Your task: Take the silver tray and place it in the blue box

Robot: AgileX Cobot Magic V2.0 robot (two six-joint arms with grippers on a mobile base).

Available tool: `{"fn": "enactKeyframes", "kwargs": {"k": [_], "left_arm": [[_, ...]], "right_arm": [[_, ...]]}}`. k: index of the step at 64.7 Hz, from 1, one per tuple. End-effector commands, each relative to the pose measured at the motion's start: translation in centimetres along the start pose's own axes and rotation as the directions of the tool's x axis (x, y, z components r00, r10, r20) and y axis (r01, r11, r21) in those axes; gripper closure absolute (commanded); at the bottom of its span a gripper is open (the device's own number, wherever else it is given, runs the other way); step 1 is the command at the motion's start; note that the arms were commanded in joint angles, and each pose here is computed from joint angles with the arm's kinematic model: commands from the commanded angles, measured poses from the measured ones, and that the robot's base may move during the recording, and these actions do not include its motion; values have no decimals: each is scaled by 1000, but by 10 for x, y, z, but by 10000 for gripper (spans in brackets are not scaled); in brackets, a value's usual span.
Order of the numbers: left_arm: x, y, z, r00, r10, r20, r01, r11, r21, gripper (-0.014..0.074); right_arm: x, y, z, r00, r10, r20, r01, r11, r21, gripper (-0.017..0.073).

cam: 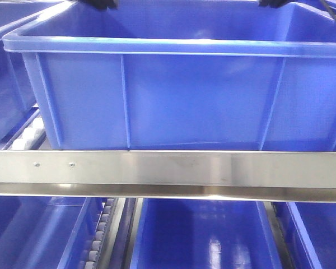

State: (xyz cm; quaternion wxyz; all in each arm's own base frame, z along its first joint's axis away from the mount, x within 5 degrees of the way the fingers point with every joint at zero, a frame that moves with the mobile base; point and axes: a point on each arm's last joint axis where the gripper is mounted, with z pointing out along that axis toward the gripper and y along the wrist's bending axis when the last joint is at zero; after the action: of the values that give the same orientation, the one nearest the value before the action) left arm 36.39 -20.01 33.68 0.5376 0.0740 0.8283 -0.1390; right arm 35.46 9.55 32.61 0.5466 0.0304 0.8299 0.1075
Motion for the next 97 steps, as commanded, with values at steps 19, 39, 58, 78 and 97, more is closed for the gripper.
{"fn": "enactKeyframes", "kwargs": {"k": [19,39,58,78,97], "left_arm": [[-61,4,-76,980,0,197,1,1000,-4,688],[-30,2,-130,949,52,310,-119,972,202,688],[60,27,-196,958,58,282,-146,943,298,688],[127,57,-262,927,34,373,-157,940,305,688],[146,68,-298,863,-8,505,-176,933,315,689]], "right_arm": [[-52,8,-68,975,4,224,17,996,-90,509],[-12,5,-118,935,-194,298,258,946,-194,507],[34,-12,-195,890,-213,404,326,916,-233,507],[100,-41,-254,840,-187,509,332,919,-210,511],[119,-47,-281,771,-151,619,358,906,-225,511]]}}
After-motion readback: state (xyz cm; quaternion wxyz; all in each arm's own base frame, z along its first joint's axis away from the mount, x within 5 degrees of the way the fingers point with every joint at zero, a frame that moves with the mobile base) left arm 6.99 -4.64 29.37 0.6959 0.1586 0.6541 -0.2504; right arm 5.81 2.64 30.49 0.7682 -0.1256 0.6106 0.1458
